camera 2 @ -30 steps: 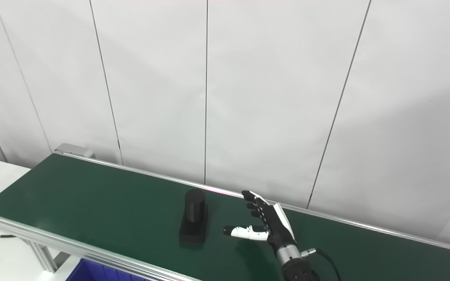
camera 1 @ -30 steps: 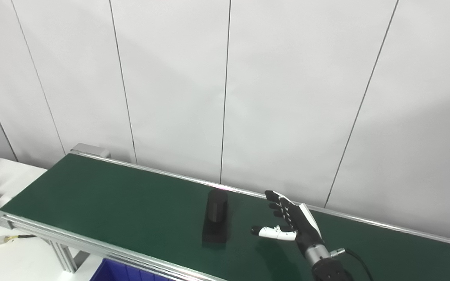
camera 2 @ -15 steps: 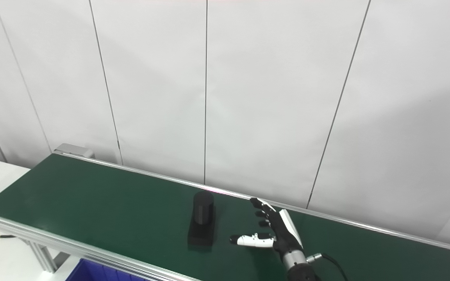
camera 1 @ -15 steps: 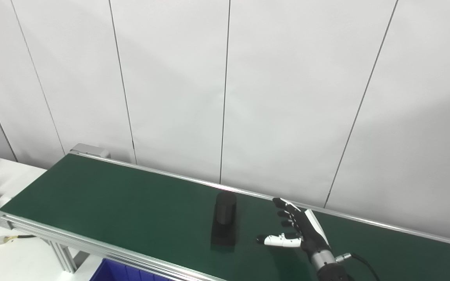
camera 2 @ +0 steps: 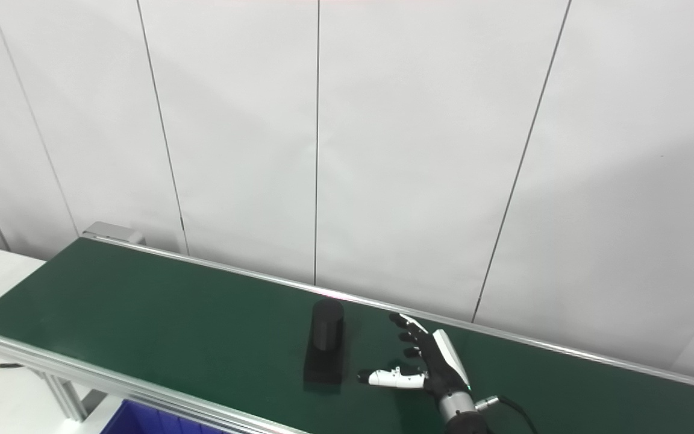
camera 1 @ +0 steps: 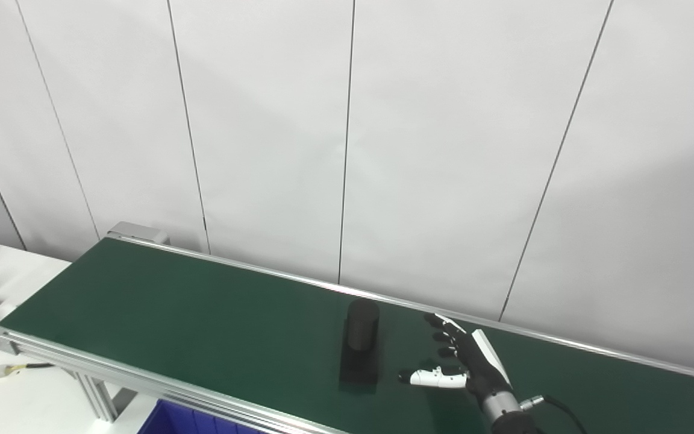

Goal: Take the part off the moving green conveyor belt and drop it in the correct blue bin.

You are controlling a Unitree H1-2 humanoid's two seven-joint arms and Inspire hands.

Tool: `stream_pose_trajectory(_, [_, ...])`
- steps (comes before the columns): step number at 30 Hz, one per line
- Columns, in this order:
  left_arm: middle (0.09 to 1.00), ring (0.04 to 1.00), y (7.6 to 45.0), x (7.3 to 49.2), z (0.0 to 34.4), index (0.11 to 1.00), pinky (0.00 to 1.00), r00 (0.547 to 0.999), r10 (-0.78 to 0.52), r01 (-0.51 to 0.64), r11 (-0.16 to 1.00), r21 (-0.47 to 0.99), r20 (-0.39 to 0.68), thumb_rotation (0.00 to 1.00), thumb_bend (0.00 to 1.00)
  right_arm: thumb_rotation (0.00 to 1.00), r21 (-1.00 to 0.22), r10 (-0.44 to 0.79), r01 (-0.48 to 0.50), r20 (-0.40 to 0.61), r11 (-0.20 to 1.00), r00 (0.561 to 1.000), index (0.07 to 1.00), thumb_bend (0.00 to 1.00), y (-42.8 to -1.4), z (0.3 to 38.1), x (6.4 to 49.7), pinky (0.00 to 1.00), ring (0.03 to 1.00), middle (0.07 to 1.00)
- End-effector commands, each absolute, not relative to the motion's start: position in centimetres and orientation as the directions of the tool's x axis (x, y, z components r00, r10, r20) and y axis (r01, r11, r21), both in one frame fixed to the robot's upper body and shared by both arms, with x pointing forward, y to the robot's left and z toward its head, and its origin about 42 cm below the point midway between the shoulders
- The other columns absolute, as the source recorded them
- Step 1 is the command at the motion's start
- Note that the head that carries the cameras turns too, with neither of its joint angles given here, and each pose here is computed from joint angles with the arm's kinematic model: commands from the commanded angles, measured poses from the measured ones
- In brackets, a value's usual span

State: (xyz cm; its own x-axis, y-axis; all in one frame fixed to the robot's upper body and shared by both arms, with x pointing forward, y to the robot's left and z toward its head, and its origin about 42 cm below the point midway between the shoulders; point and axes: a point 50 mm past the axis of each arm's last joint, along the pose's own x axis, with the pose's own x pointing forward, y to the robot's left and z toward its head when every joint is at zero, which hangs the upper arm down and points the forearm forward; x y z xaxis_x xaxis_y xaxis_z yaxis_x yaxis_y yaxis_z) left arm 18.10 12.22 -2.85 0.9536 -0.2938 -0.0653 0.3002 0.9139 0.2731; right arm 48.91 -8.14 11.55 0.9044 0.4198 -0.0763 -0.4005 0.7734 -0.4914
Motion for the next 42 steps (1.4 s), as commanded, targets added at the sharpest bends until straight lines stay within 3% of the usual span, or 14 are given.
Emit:
stream_pose_trajectory(1, [0.874,0.86,11.91,18.33,-2.06,0.825,0.78,0.951,-0.308,0.302,0.918,0.257,-0.018,1.0,0.81,0.29,-0.498,0.438,-0.367,0.03,0.786,0.898,0.879,0.93,-7.01,15.11,50.56,0.76,0.865,0.908])
stream_pose_trajectory(10, [0.873,0.855,12.0,18.19,-2.01,0.83,0.78,0.951,-0.31,0.3,0.914,0.272,-0.009,1.0,0.8,0.3,-0.504,0.436,-0.363,0.029,0.783,0.9,0.879,0.93,-7.03,14.83,50.39,0.73,0.858,0.912])
stream_pose_trajectory(17, [0.868,0.854,11.98,18.02,-1.79,0.819,0.77,0.952,-0.306,0.294,0.917,0.271,0.002,1.0,0.8,0.31,-0.507,0.432,-0.356,0.036,0.785,0.901,0.879,0.92,-6.94,14.85,50.35,0.76,0.859,0.906])
stream_pose_trajectory(24, [0.879,0.864,12.41,17.77,-1.69,0.832,0.76,0.952,-0.305,0.297,0.92,0.256,-0.005,1.0,0.82,0.29,-0.47,0.427,-0.359,0.043,0.806,0.903,0.87,0.91,-6.3,15.05,50.28,0.71,0.833,0.895])
stream_pose_trajectory(42, [0.889,0.877,12.49,17.59,-1.63,0.842,0.8,0.952,-0.306,0.295,0.917,0.27,0.002,1.0,0.8,0.33,-0.504,0.423,-0.346,0.044,0.791,0.905,0.852,0.92,-6.37,14.84,50.19,0.76,0.874,0.898])
